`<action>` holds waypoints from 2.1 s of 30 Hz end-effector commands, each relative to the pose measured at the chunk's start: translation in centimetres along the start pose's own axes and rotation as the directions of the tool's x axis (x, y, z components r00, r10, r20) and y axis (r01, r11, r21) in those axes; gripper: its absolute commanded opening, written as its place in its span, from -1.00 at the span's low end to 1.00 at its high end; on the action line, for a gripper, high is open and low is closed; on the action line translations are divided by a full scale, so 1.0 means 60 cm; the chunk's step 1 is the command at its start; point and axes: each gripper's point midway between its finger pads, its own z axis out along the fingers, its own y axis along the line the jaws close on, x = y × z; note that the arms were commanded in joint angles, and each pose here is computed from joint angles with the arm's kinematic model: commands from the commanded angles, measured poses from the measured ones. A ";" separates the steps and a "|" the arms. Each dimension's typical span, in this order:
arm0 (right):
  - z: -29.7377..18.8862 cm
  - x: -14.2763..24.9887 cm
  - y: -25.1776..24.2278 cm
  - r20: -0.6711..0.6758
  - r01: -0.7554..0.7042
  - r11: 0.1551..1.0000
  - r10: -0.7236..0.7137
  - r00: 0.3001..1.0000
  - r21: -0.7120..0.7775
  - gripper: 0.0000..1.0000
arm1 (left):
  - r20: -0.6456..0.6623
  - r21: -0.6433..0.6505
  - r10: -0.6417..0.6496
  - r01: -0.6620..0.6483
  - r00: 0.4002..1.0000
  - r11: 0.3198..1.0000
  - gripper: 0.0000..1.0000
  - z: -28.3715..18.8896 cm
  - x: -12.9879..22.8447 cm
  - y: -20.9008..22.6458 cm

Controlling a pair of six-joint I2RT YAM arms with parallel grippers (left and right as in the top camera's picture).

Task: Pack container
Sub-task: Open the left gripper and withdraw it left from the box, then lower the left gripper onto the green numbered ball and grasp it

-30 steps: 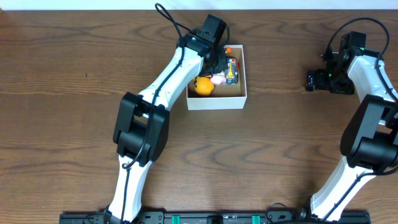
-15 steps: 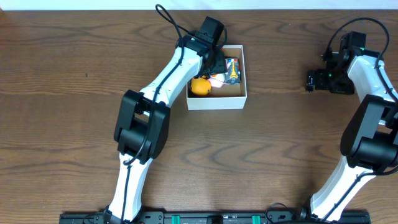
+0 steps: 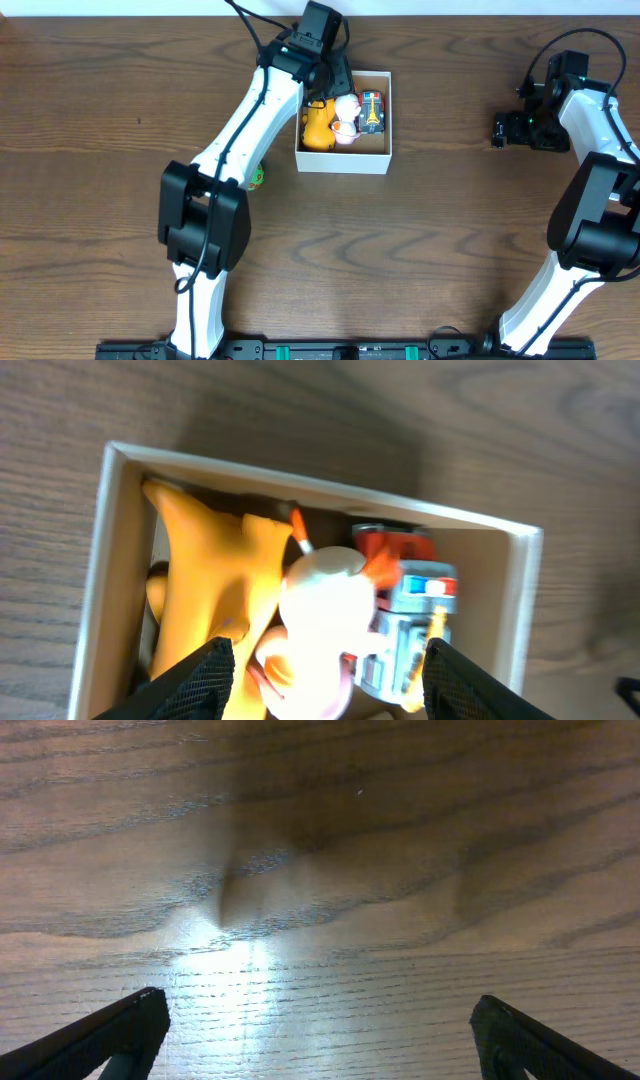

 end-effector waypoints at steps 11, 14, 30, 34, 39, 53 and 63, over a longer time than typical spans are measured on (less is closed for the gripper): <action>-0.006 -0.002 0.007 0.008 -0.001 1.000 0.001 1.000 -0.007 0.98 | -0.098 -0.435 -0.015 -0.029 0.995 0.900 0.62 -0.185 0.056 0.169; -0.006 -0.002 0.007 0.008 -0.001 1.000 0.001 1.000 -0.007 0.98 | -0.163 -0.482 0.002 -0.082 0.987 0.872 0.62 -0.196 0.078 0.190; -0.006 -0.002 0.007 0.008 -0.001 1.000 0.001 1.000 -0.007 0.98 | -0.365 -0.357 0.029 -0.169 0.930 0.919 0.97 -0.133 0.123 0.276; -0.006 -0.002 0.007 0.008 -0.001 1.000 0.001 1.000 -0.007 0.98 | -0.368 -0.302 0.071 -0.192 0.927 0.934 0.99 -0.111 0.121 0.288; -0.006 -0.002 0.007 0.008 -0.001 1.000 0.001 1.000 -0.007 0.99 | -0.416 -0.276 0.110 -0.241 0.903 0.930 0.96 -0.090 0.149 0.305; -0.006 -0.002 0.007 0.008 -0.001 1.000 0.001 1.000 -0.007 0.98 | -0.468 -0.283 0.090 -0.246 0.879 0.927 0.96 -0.061 0.199 0.335; -0.006 -0.002 0.007 0.008 -0.001 1.000 0.001 1.000 -0.007 0.98 | -0.451 -0.275 0.109 -0.255 0.886 0.927 0.96 -0.038 0.206 0.346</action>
